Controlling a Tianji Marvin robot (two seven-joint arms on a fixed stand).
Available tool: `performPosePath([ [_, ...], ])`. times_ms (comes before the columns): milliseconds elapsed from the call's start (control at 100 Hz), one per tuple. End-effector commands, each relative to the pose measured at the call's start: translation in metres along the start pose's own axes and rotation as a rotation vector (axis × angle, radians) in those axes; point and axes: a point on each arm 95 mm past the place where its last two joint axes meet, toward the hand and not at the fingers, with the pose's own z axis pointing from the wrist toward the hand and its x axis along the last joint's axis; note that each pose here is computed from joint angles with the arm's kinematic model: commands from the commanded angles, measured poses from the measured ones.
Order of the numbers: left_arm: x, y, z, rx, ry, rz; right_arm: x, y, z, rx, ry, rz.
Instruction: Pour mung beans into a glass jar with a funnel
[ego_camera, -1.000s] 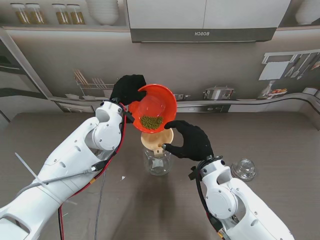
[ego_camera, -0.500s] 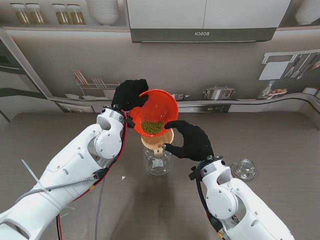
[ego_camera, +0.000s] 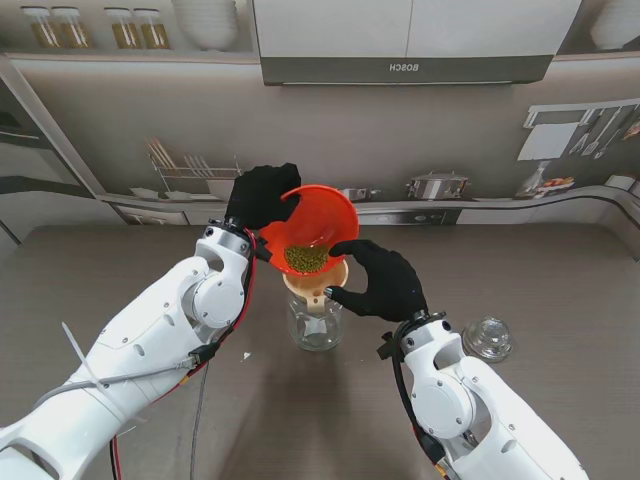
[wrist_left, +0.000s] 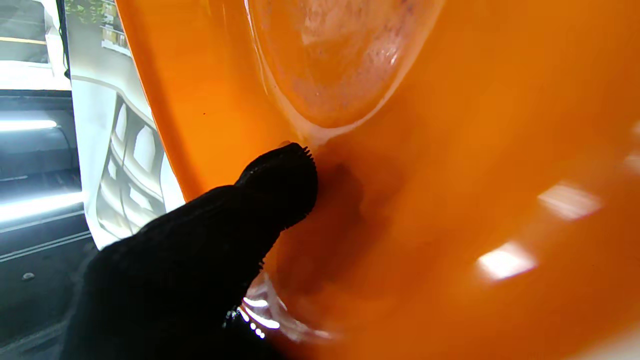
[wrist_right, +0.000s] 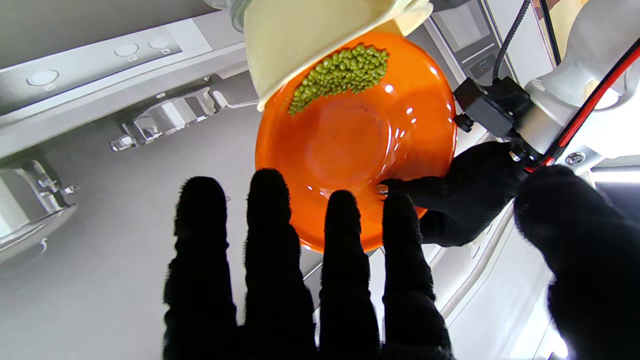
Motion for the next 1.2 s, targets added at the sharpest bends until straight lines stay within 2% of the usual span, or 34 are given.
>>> performPosePath([
  [0,0.0039,-0.0016,0.0032,0.005,0.018,0.001,0.0026,-0.0026,-0.0004,0.012,0.004,0.004],
  [490,0.0062,-0.0009,0.0002,0.05,0.079,0.038,0.0022,-0.002,-0.0002,0.009,0.001,0.0],
  [680,0.0075,-0.0031,0.0019,0.072,0.127,0.065,0.0019,-0.002,-0.0001,0.006,0.0,-0.001],
  [1190,0.0134,-0.0093,-0.0011,0.086,0.202,0.124,0.0018,-0.0016,-0.0003,0.007,-0.001,-0.002],
])
